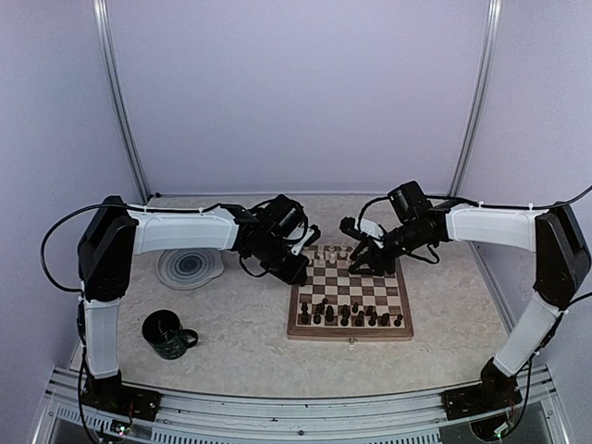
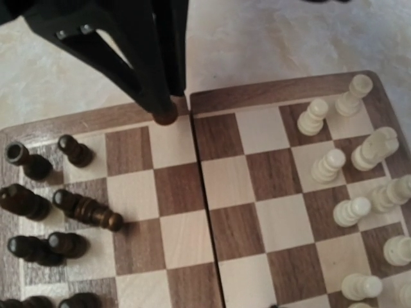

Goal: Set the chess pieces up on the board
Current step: Place the rook on the chessboard, then adjust the rook on the chessboard.

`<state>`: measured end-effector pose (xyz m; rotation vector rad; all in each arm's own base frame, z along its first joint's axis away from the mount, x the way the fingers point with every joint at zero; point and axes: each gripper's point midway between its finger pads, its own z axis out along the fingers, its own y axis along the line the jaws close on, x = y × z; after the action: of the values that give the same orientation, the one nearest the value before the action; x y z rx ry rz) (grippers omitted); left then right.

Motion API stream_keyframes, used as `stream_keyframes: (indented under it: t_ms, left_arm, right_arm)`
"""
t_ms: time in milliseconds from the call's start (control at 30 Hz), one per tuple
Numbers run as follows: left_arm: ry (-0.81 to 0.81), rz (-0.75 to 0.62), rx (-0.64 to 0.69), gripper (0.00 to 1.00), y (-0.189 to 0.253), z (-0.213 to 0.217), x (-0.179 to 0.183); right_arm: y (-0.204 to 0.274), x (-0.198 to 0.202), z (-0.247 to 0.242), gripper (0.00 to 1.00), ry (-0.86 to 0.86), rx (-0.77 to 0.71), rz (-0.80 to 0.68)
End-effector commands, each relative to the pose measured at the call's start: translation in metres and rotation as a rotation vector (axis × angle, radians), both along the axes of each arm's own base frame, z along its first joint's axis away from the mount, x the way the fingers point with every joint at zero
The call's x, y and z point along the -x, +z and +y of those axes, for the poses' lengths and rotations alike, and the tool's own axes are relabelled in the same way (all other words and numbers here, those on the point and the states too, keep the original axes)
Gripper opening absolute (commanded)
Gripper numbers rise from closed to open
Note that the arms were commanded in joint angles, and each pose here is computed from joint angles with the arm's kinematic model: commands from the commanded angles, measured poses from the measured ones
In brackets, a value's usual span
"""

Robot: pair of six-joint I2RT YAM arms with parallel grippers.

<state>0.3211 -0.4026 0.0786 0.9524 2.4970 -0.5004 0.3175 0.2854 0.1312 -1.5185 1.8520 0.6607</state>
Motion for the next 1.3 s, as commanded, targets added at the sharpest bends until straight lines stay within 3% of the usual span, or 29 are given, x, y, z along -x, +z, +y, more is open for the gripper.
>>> stream_keyframes:
  t_ms: [0, 333, 467, 667, 900, 1067, 1267]
  left_arm:
    - [-0.022, -0.012, -0.021, 0.13, -0.003, -0.006, -0.002]
    - [-0.022, -0.001, -0.053, 0.17, -0.015, -0.008, -0.002]
    - [-0.021, 0.0, -0.047, 0.29, -0.014, -0.009, -0.003]
    - [-0.016, -0.012, -0.012, 0.36, 0.002, -0.011, -0.003]
    - [0.034, -0.051, 0.09, 0.39, 0.041, 0.001, -0.007]
    - [0.143, -0.106, 0.233, 0.4, 0.071, 0.022, -0.016]
    - [0.215, -0.137, 0.293, 0.4, 0.088, 0.044, -0.023]
  right_arm:
    - [-0.002, 0.002, 0.005, 0.41, 0.034, 0.0, 0.024]
    - [-0.01, 0.012, 0.012, 0.4, 0.11, 0.023, 0.032]
    - [-0.011, 0.015, 0.019, 0.39, 0.171, 0.04, 0.029]
    - [-0.019, 0.021, 0.031, 0.39, 0.269, 0.07, 0.037]
    - [-0.03, 0.032, 0.04, 0.37, 0.416, 0.109, 0.03]
    - [-0.044, 0.038, 0.048, 0.35, 0.486, 0.159, 0.019]
    - [-0.055, 0.043, 0.055, 0.36, 0.542, 0.207, 0.005]
